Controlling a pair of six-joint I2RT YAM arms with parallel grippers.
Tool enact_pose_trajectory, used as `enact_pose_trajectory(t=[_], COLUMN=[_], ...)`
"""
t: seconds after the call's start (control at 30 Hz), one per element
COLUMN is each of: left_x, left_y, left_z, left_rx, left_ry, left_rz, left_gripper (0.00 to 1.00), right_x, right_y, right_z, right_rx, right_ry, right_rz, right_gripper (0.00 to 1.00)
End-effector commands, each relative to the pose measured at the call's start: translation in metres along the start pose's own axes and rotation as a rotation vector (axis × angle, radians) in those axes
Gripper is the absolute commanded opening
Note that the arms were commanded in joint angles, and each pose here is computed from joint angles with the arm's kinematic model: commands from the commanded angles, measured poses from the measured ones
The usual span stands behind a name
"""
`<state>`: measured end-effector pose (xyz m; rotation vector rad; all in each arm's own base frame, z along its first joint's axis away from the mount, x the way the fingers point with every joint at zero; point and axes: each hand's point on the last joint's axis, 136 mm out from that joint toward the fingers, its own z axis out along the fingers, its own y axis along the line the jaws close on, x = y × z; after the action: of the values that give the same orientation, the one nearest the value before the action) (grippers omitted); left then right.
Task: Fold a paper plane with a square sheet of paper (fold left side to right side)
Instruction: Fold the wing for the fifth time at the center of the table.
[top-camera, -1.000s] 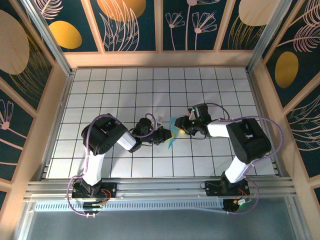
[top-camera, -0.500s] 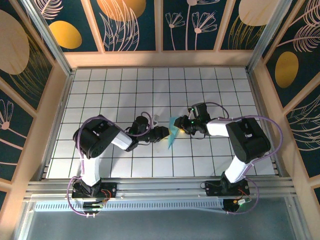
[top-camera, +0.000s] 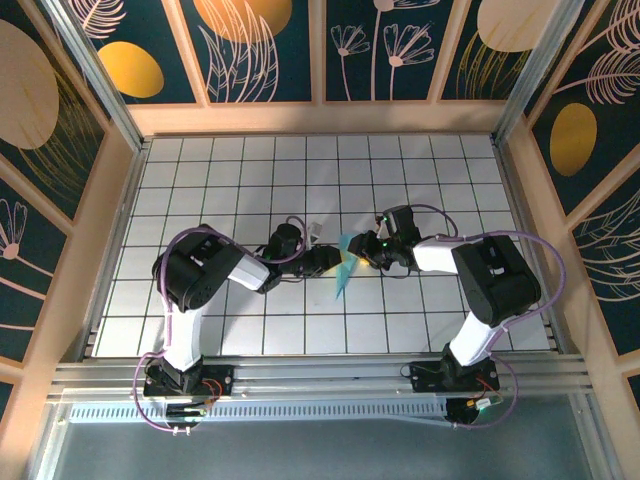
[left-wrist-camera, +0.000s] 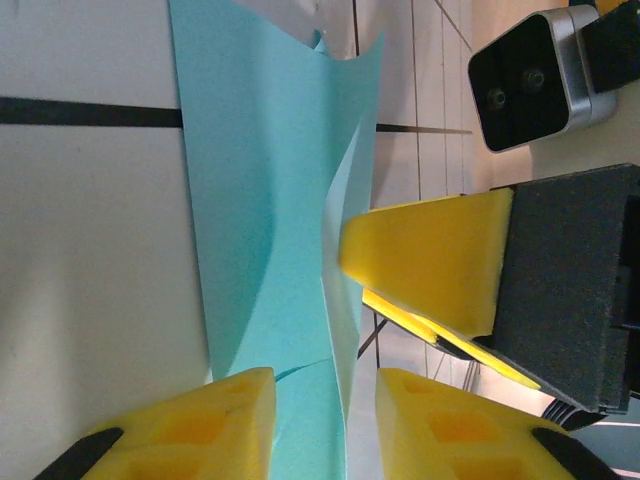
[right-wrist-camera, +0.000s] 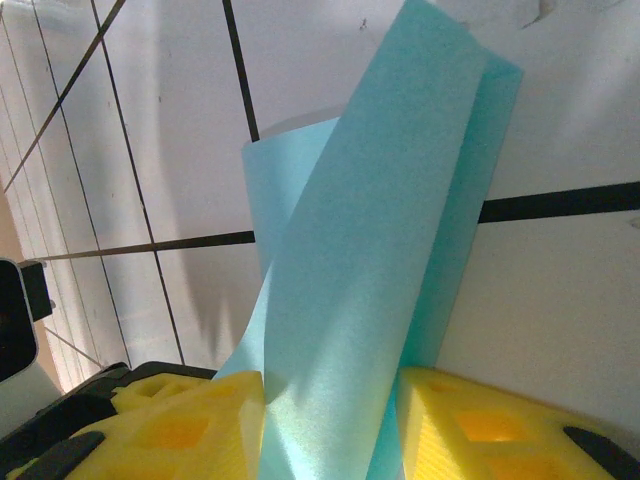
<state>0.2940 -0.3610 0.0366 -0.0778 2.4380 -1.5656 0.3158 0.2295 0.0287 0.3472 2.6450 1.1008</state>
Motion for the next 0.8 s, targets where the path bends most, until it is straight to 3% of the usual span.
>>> enact_pose_trajectory(t=[0.0, 0.23, 0.77], left_x=[-0.001, -0.002, -0.001], left_y=[0.002, 0.013, 0.035], left_z=[0.006, 0.006, 0.009], left_rx=[0.001, -0.048, -0.136], left_ry=[0.012, 0.001, 0.004], left_rz=[0.019, 0.008, -0.017], left_gripper=[0.26, 0.07, 0.00], right_x=[0.003, 0.003, 0.000], right_y=[-0.016, -0.015, -0.005], right_z=[0.008, 0.008, 0.002], right_rx=[0.072, 0.073, 0.053], right_ry=[0.007, 0.008, -0.003], right_rz=[-0.005, -0.011, -0.030], right_gripper=[0.40, 0.40, 0.40])
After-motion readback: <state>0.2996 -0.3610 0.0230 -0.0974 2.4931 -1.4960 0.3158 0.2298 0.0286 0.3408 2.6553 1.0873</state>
